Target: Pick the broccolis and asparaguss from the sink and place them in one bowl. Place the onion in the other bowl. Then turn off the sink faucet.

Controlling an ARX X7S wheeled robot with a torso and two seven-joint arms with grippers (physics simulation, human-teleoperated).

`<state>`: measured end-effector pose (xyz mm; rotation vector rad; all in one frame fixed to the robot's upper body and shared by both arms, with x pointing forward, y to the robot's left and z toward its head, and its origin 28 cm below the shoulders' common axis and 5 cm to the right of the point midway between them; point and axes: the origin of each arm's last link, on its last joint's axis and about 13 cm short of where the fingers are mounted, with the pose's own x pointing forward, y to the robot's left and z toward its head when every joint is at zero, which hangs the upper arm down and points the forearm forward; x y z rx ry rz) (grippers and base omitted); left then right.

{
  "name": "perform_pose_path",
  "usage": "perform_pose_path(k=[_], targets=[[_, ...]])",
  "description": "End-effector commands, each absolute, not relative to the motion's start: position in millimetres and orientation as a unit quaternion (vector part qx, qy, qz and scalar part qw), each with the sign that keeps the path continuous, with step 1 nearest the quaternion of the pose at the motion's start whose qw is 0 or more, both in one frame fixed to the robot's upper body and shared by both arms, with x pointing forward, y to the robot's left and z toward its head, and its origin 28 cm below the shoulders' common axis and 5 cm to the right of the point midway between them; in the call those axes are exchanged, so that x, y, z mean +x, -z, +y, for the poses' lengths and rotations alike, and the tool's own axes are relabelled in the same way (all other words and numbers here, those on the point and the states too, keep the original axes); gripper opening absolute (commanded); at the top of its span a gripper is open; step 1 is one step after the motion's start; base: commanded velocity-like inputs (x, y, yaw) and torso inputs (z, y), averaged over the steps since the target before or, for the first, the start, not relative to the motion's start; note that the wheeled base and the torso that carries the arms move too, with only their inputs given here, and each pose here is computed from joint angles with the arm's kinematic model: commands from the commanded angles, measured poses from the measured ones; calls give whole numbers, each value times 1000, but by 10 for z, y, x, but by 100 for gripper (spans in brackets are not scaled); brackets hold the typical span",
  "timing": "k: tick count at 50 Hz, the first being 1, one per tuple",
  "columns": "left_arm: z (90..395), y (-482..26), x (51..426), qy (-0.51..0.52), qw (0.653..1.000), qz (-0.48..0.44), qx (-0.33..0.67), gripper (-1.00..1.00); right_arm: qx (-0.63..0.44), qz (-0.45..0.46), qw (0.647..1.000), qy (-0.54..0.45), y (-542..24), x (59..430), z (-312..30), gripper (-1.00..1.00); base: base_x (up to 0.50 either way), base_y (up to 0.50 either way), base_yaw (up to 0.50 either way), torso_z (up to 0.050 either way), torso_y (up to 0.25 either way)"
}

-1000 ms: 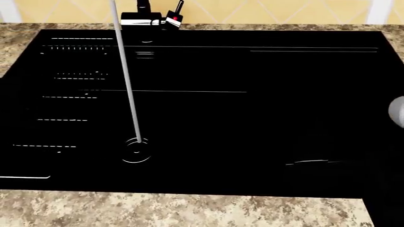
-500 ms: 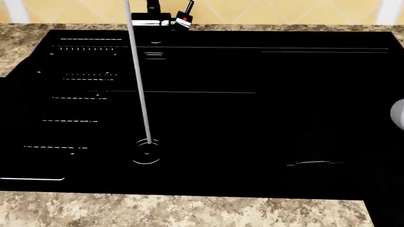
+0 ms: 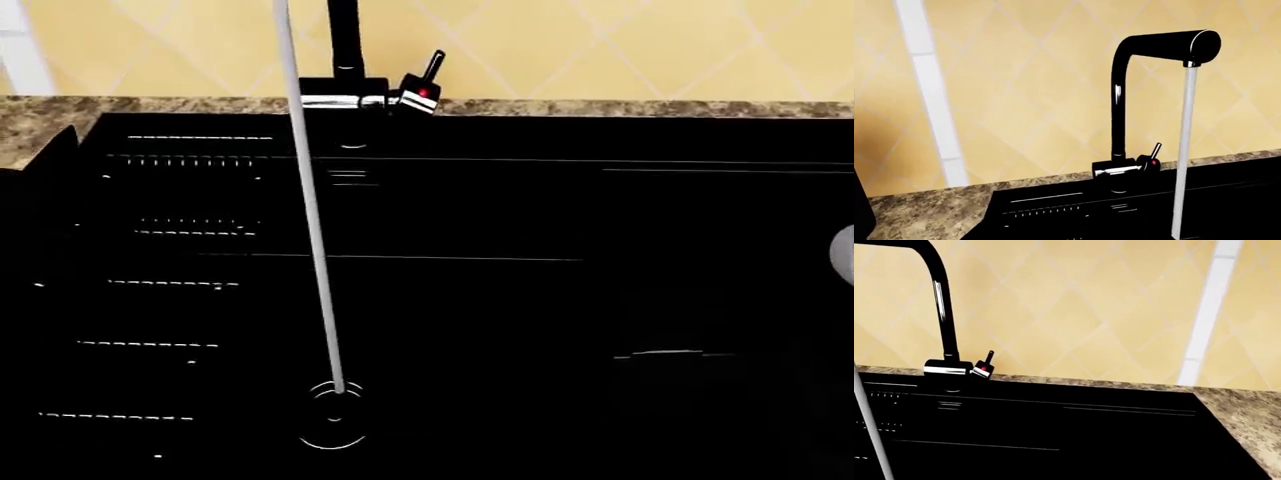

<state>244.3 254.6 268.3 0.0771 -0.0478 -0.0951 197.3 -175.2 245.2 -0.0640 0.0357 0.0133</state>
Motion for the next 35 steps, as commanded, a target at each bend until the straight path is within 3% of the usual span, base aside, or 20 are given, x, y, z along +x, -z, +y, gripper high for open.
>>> perform_pose_path(k=[1, 10, 19, 35], targets=[[2550, -2706, 2448, 54, 998, -27, 35, 100, -31, 16, 999, -10, -2431, 1983, -1742, 100, 410, 441, 0, 0, 0], [2517, -2707, 2444, 55, 997, -28, 35, 100, -31, 16, 999, -3, -2451, 1947, -1770, 100, 408, 398, 0, 0, 0], [2512, -2714, 2443, 58, 997, -29, 37, 100, -31, 8, 999, -5, -2448, 1930, -1770, 100, 438, 22, 0, 0, 0], [2513, -2723, 2447, 59, 997, -24, 32, 100, -30, 1, 1000, -1, -2458, 1930, -1767, 100, 10, 0, 0, 0, 1]])
